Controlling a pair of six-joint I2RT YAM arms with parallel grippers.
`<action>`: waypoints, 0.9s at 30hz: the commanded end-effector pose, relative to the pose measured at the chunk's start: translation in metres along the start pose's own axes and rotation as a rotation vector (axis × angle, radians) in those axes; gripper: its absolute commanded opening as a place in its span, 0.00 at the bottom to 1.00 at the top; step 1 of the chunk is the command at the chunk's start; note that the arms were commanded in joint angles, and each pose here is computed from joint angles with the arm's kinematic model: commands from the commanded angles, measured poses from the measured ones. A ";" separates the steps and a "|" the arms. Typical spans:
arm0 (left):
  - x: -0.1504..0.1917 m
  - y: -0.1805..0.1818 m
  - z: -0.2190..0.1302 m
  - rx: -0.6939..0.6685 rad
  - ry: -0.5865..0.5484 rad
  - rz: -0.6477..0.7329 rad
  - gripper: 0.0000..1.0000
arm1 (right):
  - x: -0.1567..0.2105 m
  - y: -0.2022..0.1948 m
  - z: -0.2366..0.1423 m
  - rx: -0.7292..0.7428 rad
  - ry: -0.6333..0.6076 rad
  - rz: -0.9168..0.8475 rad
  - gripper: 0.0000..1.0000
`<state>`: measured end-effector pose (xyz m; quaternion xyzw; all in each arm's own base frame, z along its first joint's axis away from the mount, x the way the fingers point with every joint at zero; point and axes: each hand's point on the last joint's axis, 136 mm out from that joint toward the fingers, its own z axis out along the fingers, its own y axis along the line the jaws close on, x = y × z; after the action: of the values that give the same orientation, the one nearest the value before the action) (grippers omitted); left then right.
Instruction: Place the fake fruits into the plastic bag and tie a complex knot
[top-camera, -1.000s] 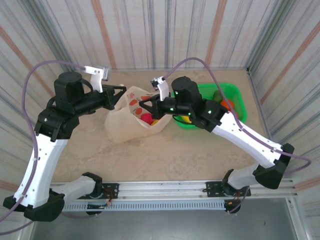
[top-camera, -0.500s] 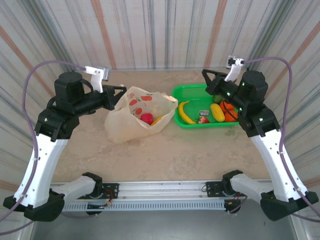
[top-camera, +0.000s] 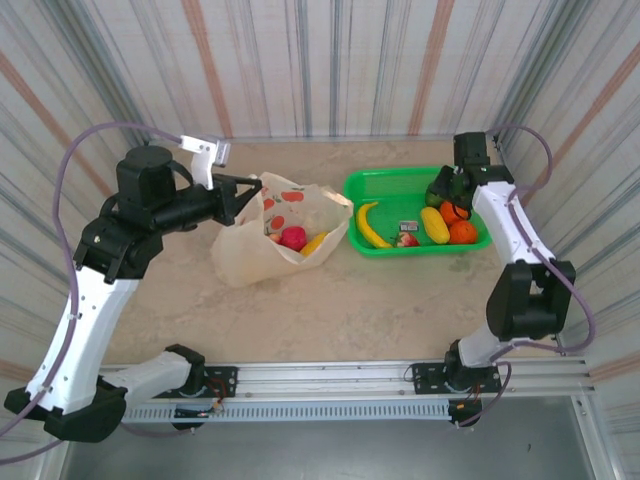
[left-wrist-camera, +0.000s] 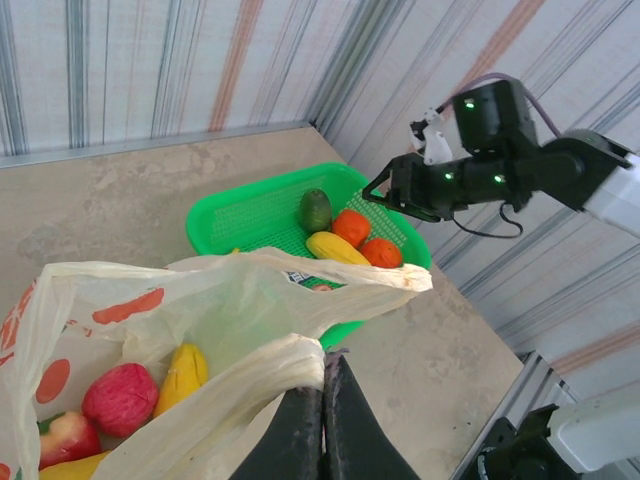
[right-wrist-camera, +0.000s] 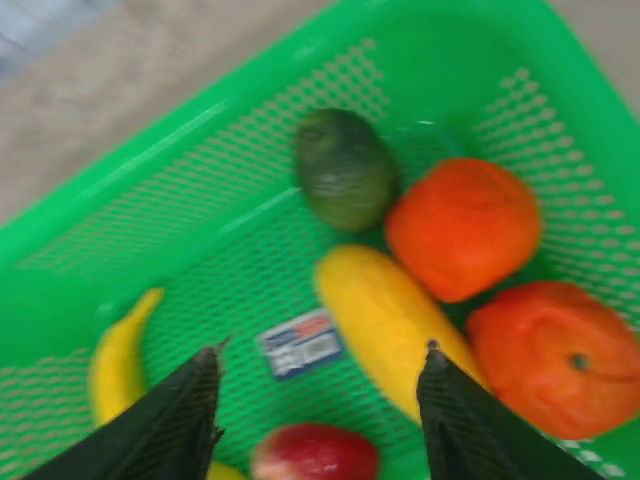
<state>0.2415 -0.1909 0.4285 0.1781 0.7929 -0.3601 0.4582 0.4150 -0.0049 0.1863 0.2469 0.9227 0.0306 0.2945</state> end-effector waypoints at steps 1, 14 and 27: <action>-0.005 -0.008 -0.002 0.020 -0.013 0.037 0.00 | 0.000 -0.029 0.020 0.164 0.079 0.022 0.64; -0.004 -0.010 -0.003 0.013 -0.011 0.063 0.01 | 0.002 -0.052 0.081 0.292 0.210 0.048 0.87; -0.001 -0.006 -0.004 -0.003 -0.012 0.077 0.01 | 0.022 -0.059 0.118 0.271 0.304 0.074 0.87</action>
<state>0.2421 -0.1944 0.4260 0.1932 0.7924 -0.3475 0.4626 0.4379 -0.0608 0.0791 0.3087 0.9397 -0.0605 0.1340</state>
